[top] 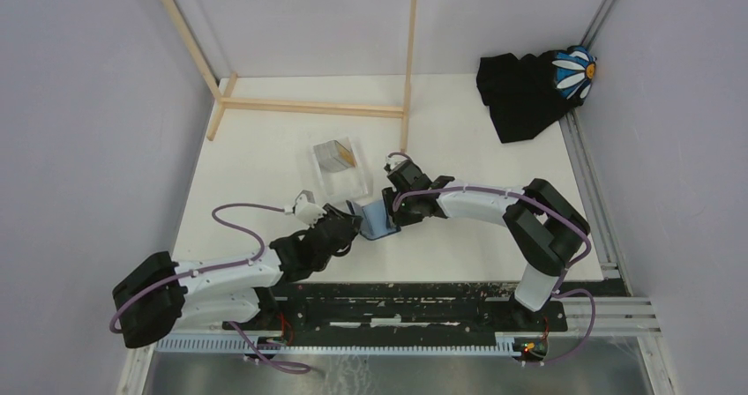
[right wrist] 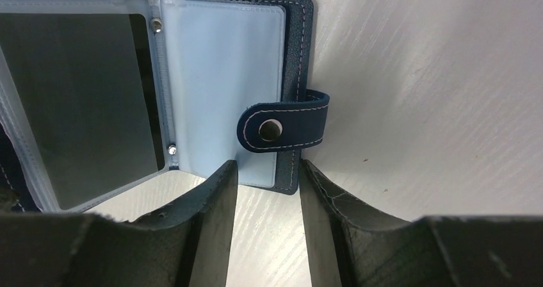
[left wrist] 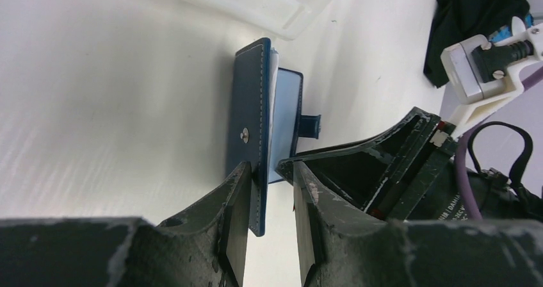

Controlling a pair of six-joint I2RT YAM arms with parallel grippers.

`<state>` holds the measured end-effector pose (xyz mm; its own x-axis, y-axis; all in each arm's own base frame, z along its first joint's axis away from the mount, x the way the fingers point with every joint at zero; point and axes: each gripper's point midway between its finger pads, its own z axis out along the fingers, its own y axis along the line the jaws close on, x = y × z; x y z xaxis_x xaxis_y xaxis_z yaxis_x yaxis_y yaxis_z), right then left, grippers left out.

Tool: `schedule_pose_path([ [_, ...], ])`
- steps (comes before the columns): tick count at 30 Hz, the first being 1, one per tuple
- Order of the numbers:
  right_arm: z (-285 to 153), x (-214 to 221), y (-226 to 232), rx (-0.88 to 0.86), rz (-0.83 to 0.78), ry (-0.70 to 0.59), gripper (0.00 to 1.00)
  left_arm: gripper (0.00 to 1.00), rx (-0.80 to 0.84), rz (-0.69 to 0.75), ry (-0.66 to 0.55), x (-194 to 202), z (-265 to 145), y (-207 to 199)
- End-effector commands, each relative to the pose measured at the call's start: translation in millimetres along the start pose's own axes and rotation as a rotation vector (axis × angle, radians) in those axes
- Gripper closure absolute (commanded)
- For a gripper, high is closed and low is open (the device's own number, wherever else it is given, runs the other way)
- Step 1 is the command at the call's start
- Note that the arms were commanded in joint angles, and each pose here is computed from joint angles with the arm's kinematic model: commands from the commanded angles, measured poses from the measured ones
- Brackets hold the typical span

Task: Put the credit cards into the card holder
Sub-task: Close the card holder at the center of the board.

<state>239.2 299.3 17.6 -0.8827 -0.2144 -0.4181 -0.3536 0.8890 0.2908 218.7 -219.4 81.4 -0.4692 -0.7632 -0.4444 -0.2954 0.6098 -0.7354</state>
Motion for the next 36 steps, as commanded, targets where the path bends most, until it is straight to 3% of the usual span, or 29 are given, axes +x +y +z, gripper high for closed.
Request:
schedule_pose_path([
  [1,5.1,49.8,-12.2,0.043,0.005,0.157,0.54,0.63,0.088,0.0,0.003,1.1,-0.1,-35.0],
  [17,0.8,58.0,-9.5,0.042,-0.009,0.164,0.54,0.63,0.099,0.01,0.042,20.9,16.1,-42.6],
  [36,-34.4,34.3,-53.4,0.233,-0.045,0.032,0.46,0.63,0.098,0.042,0.097,47.8,37.3,-57.9],
])
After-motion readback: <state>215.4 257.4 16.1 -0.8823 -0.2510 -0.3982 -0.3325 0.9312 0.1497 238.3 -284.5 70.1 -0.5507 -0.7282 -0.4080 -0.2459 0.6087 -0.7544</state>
